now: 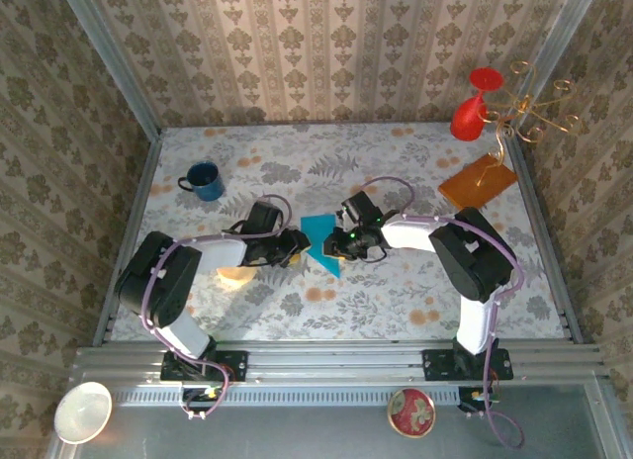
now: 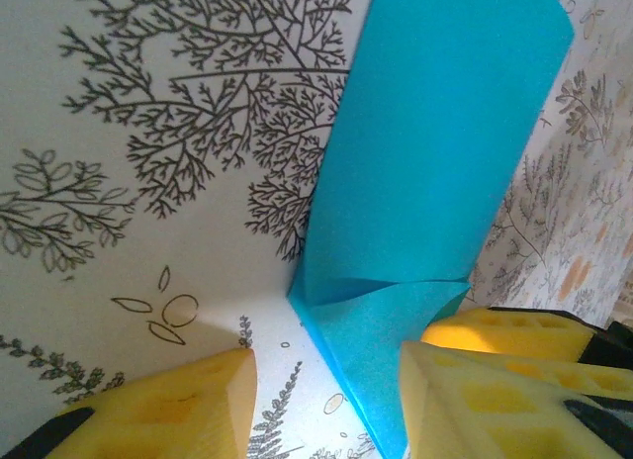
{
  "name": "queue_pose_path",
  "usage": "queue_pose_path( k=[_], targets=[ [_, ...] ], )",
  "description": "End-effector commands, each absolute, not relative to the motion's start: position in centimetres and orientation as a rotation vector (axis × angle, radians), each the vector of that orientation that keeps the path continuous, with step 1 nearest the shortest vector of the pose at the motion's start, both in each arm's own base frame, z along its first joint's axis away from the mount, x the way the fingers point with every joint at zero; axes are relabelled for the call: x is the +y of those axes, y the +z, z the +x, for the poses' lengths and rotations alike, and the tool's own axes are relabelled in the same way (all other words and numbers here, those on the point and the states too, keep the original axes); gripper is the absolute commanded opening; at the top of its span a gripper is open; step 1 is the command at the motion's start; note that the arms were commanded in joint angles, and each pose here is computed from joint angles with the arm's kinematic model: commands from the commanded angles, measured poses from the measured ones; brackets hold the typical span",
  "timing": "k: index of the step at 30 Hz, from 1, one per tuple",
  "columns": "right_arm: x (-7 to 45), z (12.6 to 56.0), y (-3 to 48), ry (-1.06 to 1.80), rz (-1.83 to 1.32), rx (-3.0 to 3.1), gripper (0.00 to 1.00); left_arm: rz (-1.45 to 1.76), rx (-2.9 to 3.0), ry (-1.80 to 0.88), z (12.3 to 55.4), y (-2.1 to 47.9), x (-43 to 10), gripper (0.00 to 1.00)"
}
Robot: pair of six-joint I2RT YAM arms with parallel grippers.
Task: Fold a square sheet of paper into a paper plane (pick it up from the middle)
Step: Fourth fold the wing at the center of the table.
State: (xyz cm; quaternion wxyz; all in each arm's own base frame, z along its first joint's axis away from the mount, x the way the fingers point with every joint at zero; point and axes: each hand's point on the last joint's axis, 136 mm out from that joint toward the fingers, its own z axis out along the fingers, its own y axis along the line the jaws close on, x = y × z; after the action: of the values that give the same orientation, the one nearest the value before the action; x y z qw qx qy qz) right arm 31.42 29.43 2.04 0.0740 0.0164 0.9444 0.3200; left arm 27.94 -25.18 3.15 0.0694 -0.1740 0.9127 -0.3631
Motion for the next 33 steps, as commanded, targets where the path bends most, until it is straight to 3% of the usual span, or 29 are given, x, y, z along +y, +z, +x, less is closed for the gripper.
queue_pose_path(
  k=[1,15,27,33],
  targets=[
    [28.3,31.2,0.2,0.9,0.143,2.892,0.28,-0.519,2.726,-1.15,28.6,3.7,-26.1,0.39],
    [27.4,30.9,-0.4,0.916,0.167,2.895,0.26,-0.5,2.722,-1.191,29.6,3.9,-26.7,0.26],
    [27.1,30.7,-0.8,0.914,0.173,2.902,0.26,-0.482,2.756,-1.178,29.9,3.2,-26.8,0.29],
    [27.0,30.6,-0.9,0.912,0.172,2.904,0.25,-0.396,2.71,-1.267,30.4,4.6,-27.9,0.26]
  ],
)
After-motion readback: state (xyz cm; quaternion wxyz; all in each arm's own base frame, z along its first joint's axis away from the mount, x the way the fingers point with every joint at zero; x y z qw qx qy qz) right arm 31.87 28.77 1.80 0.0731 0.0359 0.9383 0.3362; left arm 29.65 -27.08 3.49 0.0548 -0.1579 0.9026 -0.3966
